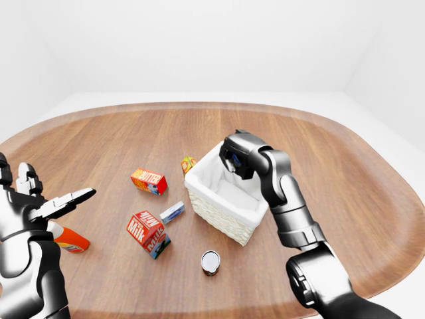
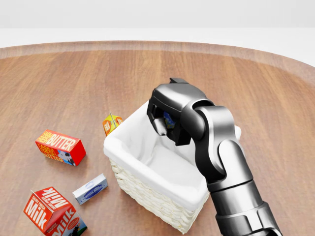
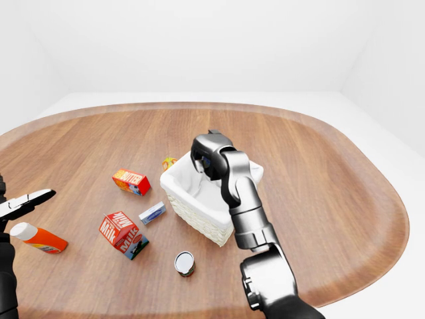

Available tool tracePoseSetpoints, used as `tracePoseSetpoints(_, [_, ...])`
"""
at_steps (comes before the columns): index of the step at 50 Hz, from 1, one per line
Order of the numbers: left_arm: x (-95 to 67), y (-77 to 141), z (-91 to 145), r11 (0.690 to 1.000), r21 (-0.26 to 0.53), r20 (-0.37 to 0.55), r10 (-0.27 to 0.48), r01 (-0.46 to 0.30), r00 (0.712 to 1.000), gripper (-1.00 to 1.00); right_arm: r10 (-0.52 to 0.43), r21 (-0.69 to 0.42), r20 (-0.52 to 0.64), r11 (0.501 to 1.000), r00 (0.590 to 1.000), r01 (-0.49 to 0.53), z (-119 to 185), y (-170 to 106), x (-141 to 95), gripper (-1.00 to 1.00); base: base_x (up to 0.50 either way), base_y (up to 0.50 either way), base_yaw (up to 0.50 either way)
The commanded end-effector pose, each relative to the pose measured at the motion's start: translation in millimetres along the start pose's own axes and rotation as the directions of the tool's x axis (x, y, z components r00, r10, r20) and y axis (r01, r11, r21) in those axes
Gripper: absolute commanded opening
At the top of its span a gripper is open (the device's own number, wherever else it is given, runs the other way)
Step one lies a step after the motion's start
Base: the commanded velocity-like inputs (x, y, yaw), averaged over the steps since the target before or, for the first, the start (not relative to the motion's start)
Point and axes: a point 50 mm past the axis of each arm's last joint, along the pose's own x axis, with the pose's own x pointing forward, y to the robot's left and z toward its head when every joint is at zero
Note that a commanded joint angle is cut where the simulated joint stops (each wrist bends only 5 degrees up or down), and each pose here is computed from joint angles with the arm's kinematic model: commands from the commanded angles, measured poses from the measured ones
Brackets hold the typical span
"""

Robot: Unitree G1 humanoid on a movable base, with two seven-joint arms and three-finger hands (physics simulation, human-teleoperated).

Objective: Pick up the alphabet soup, and put it in the basket.

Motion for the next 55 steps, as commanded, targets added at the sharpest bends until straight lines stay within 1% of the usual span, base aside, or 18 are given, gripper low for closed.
tracePoseSetpoints(1, [0.2, 0, -2, 1.000, -0.003, -0.007, -0.003, 0.003, 1.000, 1.00, 0.065, 0.030, 0.032, 0.997, 0.997, -0.066, 4, 5, 11, -1.00, 0.00, 0.00, 0.00])
tracePoseSetpoints(12, [0.2, -1, -4, 1.000, -0.002, -0.015, -0.003, 0.003, 1.000, 1.00, 0.143, 0.074, 0.019, 0.987, 0.990, -0.144, -5, 22, 17, -1.00, 0.00, 0.00, 0.00])
tracePoseSetpoints(16, [0.2, 0, -3, 1.000, -0.002, -0.013, -0.003, 0.003, 1.000, 1.00, 0.152, 0.079, 0.018, 0.985, 0.988, -0.153, -7, 23, 18, -1.00, 0.00, 0.00, 0.00])
tracePoseSetpoints(25, [-0.6, 0, -1, 1.000, -0.002, -0.005, -0.003, 0.003, 1.000, 1.00, 0.135, 0.050, 0.018, 0.990, 0.991, -0.135, -3, 23, 15, -1.00, 0.00, 0.00, 0.00])
tracePoseSetpoints(29, [-0.2, 0, 0, 1.000, -0.002, -0.001, 0.001, -0.001, 1.000, 1.00, 0.146, 0.063, 0.011, 0.987, 0.989, -0.146, -6, 25, 16, -1.00, 0.00, 0.00, 0.00])
tracePoseSetpoints(33, [-0.6, 1, 0, 1.000, -0.001, 0.000, 0.000, 0.000, 1.000, 1.00, 0.140, 0.050, -0.001, 0.989, 0.990, -0.140, -8, 25, 14, -1.00, 0.00, 0.00, 0.00])
tracePoseSetpoints(38, [-0.1, 0, -1, 1.000, -0.001, -0.004, 0.000, 0.000, 1.000, 1.00, 0.101, 0.018, -0.006, 0.995, 0.995, -0.101, -6, 20, 9, -1.00, 0.00, 0.00, 0.00])
tracePoseSetpoints(44, [-0.6, 1, -1, 1.000, 0.000, -0.003, 0.000, 0.000, 1.000, 1.00, 0.094, 0.017, -0.012, 0.995, 0.995, -0.094, -7, 23, 6, -0.98, 0.00, 0.00, 0.00])
tracePoseSetpoints(45, [-0.6, 1, -1, 1.000, 0.000, -0.003, 0.000, 0.000, 1.000, 1.00, 0.095, 0.018, -0.013, 0.995, 0.995, -0.095, -7, 24, 6, -0.80, 0.00, 0.00, 0.00])
tracePoseSetpoints(46, [-0.8, 1, 0, 1.000, 0.000, -0.003, -0.001, 0.001, 1.000, 1.00, 0.091, 0.019, -0.013, 0.996, 0.996, -0.091, -7, 23, 6, 0.26, 0.00, 0.00, 0.00])
tracePoseSetpoints(47, [-0.9, 1, 0, 1.000, 0.000, -0.002, -0.001, 0.001, 1.000, 1.00, 0.088, 0.016, -0.014, 0.996, 0.996, -0.087, -7, 22, 5, 1.00, 0.00, 0.00, 0.00])
tracePoseSetpoints(52, [-0.7, 0, 0, 1.000, -0.003, 0.000, -0.003, 0.003, 1.000, 1.00, 0.035, -0.030, -0.018, 0.999, 0.999, -0.035, -3, 15, -2, 1.00, 0.00, 0.00, 0.00])
tracePoseSetpoints(55, [-0.7, 0, 0, 1.000, -0.001, 0.001, -0.001, 0.001, 1.000, 1.00, -0.030, -0.077, -0.022, 0.997, 0.999, 0.028, 3, 2, -7, 1.00, 0.00, 0.00, 0.00])
